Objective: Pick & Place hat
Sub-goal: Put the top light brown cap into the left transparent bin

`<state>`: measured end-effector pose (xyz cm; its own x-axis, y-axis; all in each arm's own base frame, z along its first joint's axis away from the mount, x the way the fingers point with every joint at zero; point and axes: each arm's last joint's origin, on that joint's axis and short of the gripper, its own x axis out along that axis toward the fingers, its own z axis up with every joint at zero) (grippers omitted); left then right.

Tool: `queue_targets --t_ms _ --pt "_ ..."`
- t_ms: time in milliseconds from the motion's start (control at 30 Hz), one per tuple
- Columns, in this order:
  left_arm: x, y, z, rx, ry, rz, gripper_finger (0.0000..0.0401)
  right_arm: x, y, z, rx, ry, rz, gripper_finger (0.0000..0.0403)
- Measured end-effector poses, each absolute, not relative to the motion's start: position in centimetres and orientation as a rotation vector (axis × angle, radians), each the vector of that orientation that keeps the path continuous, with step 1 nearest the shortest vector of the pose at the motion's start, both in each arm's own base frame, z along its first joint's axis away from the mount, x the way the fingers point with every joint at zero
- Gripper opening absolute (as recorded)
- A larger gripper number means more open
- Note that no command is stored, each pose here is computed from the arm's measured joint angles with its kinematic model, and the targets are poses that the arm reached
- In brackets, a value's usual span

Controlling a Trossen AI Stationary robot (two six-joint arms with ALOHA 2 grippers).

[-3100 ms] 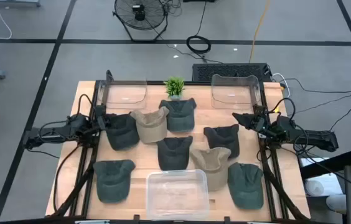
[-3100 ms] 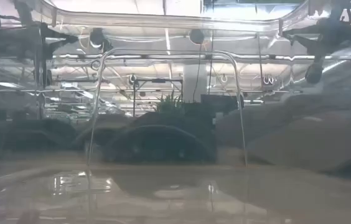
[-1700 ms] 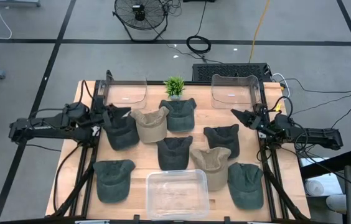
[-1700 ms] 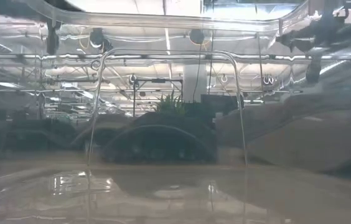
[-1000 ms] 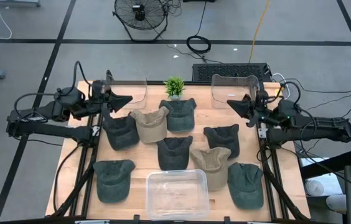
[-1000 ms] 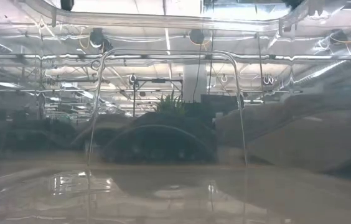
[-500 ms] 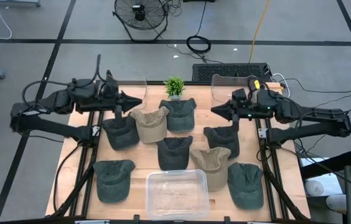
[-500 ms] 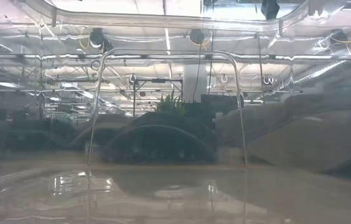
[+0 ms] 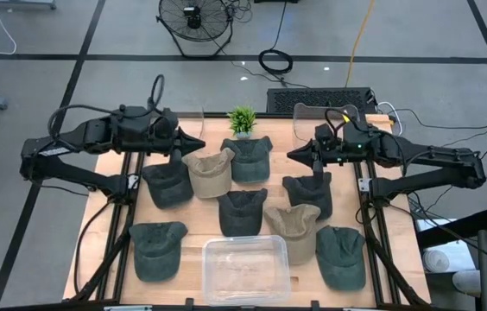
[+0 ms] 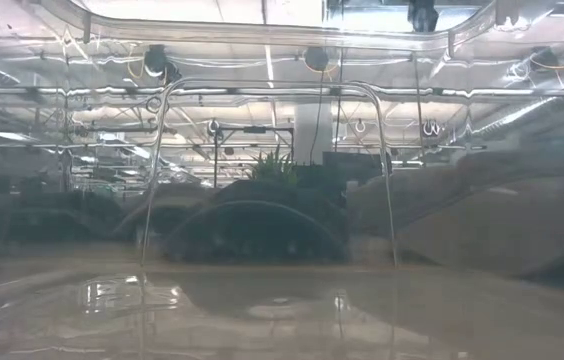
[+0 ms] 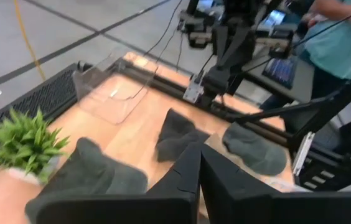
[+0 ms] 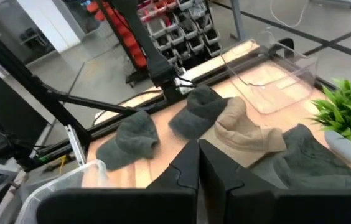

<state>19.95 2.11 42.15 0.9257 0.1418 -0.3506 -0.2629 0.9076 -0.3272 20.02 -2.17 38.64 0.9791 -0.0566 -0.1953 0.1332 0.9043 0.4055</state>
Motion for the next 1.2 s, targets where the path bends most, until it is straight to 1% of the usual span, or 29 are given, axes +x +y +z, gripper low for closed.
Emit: queue_targets --t_ms 67,167,533,767,833,933,1000,1067,1200 --pt "20.2 2.1 41.9 -0.394 0.342 0.218 0.0004 19.9 -2.3 38.6 0.427 0.184 -0.105 0.0000" --pt "20.7 2.2 41.6 -0.406 0.362 0.223 0.0022 19.9 -2.5 38.4 0.416 0.203 -0.124 0.0000" --pt "22.1 2.3 40.1 -0.377 0.467 0.235 0.0130 19.8 -3.1 38.2 0.420 0.217 -0.155 0.0000" --pt "22.9 2.4 38.3 -0.365 0.619 0.251 0.0180 19.8 -3.1 38.2 0.420 0.219 -0.156 0.0000" --pt "23.5 2.4 37.9 -0.355 0.636 0.250 0.0193 19.8 -3.1 38.2 0.420 0.219 -0.154 0.0000" --pt "23.9 2.5 36.7 -0.332 0.729 0.258 0.0214 19.7 -3.1 38.2 0.422 0.223 -0.154 0.0000" --pt "24.5 2.5 36.4 -0.314 0.745 0.255 0.0230 19.7 -3.1 38.1 0.423 0.234 -0.157 0.0000" --pt "24.7 2.7 35.5 -0.303 0.818 0.264 0.0246 19.7 -3.1 37.9 0.427 0.251 -0.160 0.0000" --pt "25.5 2.9 34.3 -0.275 0.897 0.273 0.0279 19.6 -3.1 37.6 0.437 0.276 -0.166 0.0000"
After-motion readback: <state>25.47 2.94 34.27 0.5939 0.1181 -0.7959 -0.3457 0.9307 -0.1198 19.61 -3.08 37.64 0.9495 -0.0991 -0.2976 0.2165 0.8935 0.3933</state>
